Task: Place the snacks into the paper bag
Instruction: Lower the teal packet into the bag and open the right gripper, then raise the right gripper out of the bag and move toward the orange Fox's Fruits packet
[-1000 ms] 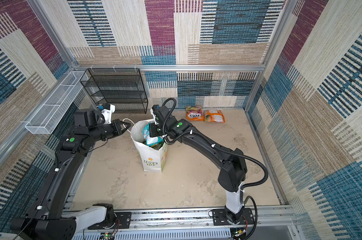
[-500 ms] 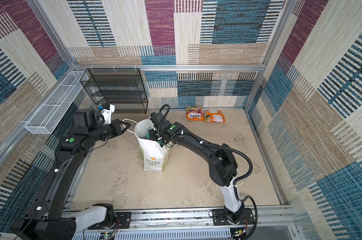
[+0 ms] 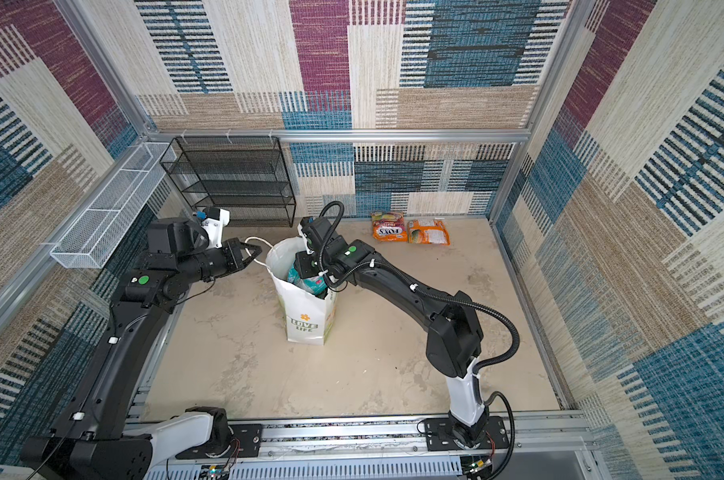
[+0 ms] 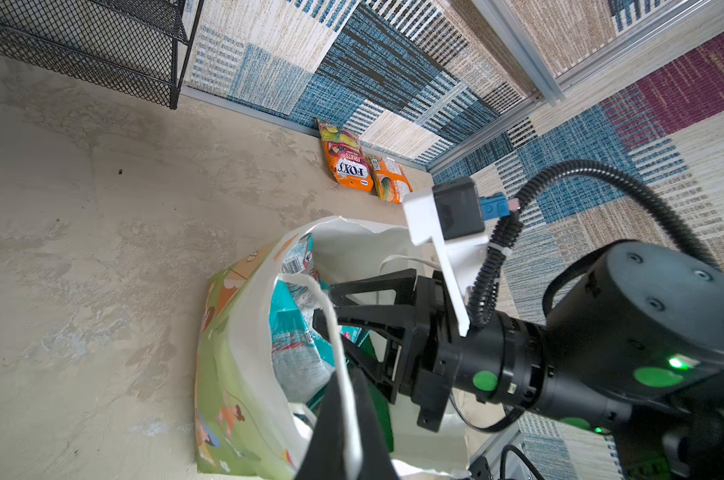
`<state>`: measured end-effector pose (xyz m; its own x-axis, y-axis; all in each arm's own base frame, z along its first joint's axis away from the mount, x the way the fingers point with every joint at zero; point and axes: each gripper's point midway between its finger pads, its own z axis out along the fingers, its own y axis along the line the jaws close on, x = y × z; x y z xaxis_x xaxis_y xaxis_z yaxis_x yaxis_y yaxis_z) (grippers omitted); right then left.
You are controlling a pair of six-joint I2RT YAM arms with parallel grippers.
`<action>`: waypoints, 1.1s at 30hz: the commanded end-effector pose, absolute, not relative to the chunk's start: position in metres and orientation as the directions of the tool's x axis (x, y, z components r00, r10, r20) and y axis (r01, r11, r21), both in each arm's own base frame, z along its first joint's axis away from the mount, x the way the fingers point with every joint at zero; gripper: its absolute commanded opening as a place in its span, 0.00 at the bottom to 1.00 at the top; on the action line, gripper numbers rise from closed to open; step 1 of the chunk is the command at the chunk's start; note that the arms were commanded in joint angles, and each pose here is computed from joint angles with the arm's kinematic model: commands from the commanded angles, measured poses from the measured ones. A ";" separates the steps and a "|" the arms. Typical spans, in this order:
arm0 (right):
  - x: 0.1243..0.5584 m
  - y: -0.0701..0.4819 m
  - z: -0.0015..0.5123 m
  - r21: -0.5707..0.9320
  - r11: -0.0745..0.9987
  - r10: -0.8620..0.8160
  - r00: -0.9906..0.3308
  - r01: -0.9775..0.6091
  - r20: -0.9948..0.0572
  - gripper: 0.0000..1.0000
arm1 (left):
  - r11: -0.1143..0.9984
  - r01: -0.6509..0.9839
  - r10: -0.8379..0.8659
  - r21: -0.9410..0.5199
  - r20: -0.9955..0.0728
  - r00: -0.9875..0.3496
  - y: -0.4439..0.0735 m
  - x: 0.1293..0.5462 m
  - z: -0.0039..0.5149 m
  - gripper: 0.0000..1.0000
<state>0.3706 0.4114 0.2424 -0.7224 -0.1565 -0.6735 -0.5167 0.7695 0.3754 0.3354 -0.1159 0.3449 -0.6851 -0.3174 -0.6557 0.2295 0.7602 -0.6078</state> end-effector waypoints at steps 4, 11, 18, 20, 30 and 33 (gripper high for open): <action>0.368 0.416 0.289 0.380 0.724 -0.149 -0.669 -0.575 -0.728 0.54 | 0.744 0.255 -0.326 -0.617 -0.668 -0.669 -0.119 0.338 0.352 0.02; 0.369 0.406 0.383 0.333 0.695 -0.086 -0.534 -0.637 -0.841 0.88 | 0.748 0.238 -0.329 -0.620 -0.657 -0.678 -0.118 0.341 0.348 0.02; 0.374 0.362 0.447 0.309 0.736 0.021 -0.436 -0.602 -0.900 0.98 | 0.748 0.240 -0.329 -0.619 -0.660 -0.675 -0.118 0.339 0.349 0.02; 0.382 0.340 0.452 0.324 0.757 0.064 -0.430 -0.567 -0.901 0.98 | 0.749 0.241 -0.329 -0.618 -0.662 -0.673 -0.117 0.339 0.350 0.02; 0.422 0.231 0.418 0.453 0.810 0.274 -0.442 -0.373 -0.854 1.00 | 0.746 0.241 -0.330 -0.620 -0.659 -0.676 -0.118 0.339 0.349 0.02; 0.444 0.207 0.380 0.484 0.822 0.302 -0.490 -0.301 -0.818 1.00 | 0.746 0.240 -0.330 -0.620 -0.659 -0.676 -0.118 0.339 0.349 0.02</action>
